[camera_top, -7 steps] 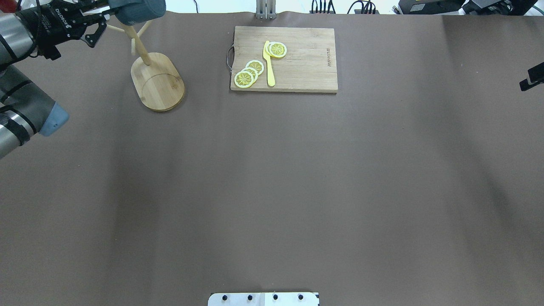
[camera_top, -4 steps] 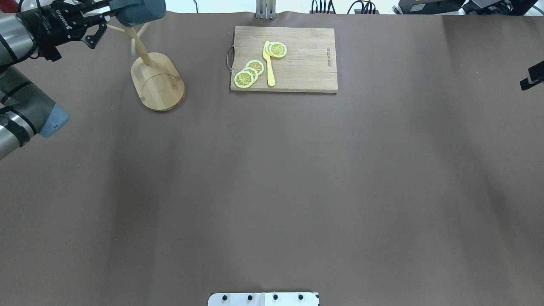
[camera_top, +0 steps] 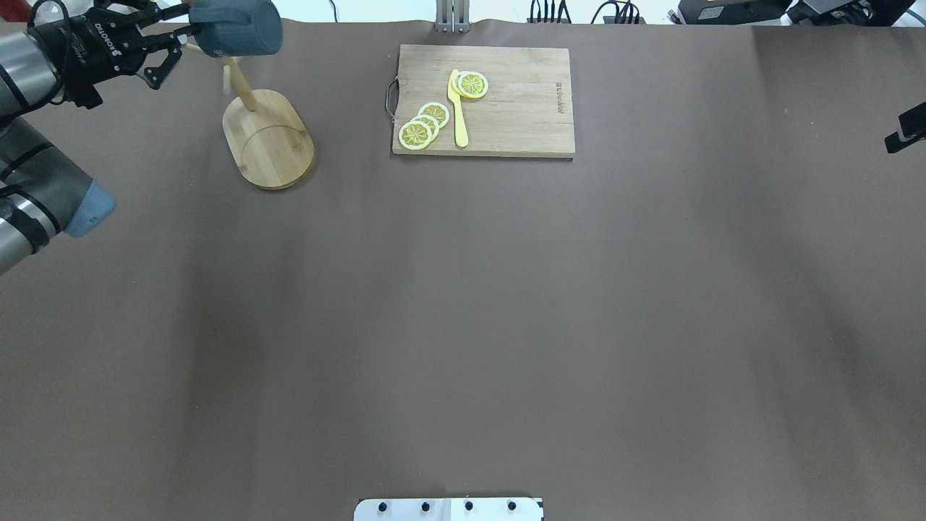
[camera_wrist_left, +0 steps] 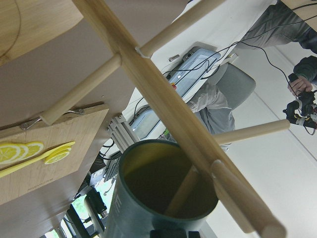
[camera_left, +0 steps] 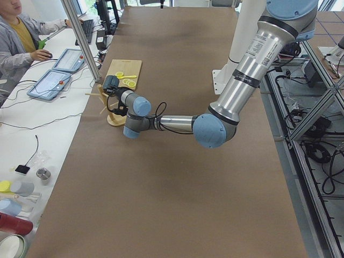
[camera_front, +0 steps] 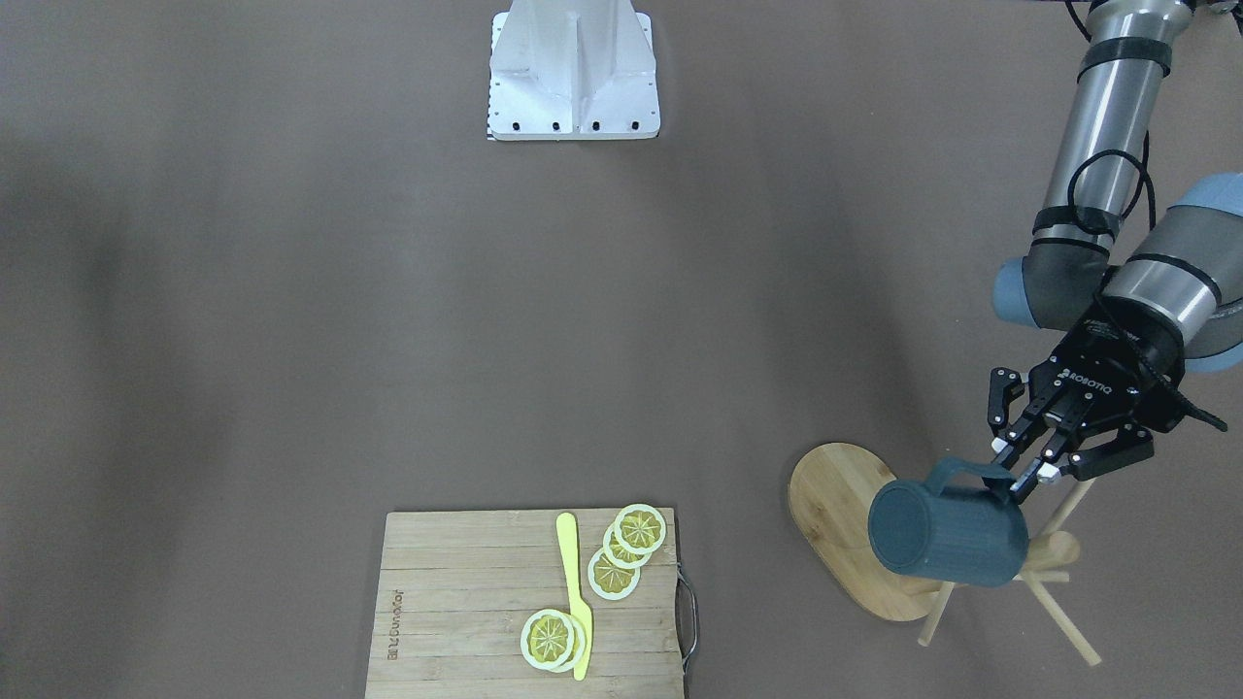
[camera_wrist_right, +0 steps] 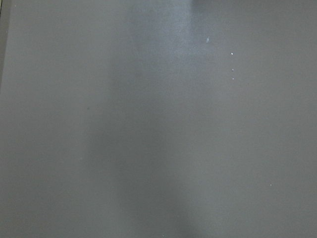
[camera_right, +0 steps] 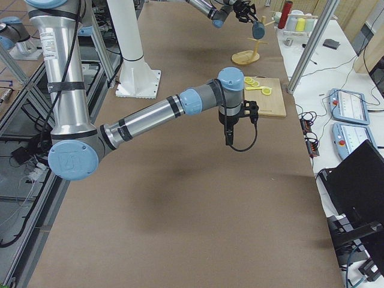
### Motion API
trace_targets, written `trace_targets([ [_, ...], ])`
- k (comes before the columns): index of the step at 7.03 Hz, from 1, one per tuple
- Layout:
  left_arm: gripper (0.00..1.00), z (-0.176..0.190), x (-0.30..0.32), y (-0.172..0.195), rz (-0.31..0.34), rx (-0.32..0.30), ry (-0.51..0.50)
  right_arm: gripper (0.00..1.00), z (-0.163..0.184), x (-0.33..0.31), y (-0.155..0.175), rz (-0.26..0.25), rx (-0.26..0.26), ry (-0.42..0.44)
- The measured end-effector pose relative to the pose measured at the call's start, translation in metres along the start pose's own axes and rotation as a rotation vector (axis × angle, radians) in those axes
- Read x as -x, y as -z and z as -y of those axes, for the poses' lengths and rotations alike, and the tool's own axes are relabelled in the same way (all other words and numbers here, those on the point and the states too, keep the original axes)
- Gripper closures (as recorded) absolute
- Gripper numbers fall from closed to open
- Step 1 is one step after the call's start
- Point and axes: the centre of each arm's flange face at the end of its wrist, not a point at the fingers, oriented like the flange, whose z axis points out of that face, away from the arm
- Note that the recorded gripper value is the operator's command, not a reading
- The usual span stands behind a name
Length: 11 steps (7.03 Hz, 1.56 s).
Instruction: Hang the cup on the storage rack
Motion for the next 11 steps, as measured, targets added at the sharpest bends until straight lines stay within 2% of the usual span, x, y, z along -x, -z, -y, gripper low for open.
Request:
trace_targets([
  [4,0.45,-0.006,0.001,0.000,0.005,0.016,-0.017,0.00,0.001,0.001,-0.001,0.001,0.001,0.002],
  [5,0.38,-0.008,0.003,0.004,0.006,0.028,-0.025,0.00,0.001,0.002,-0.001,0.001,0.001,0.003],
  [7,0.37,-0.014,0.009,0.026,0.009,0.059,-0.070,0.00,0.001,0.003,-0.001,0.001,0.001,0.005],
  [10,0.37,-0.019,0.017,0.053,0.005,0.079,-0.302,0.00,0.001,0.004,-0.001,0.002,0.002,0.004],
  [11,0.35,-0.014,0.019,0.059,0.002,0.072,-0.433,0.00,0.001,0.004,-0.001,0.002,0.002,0.003],
])
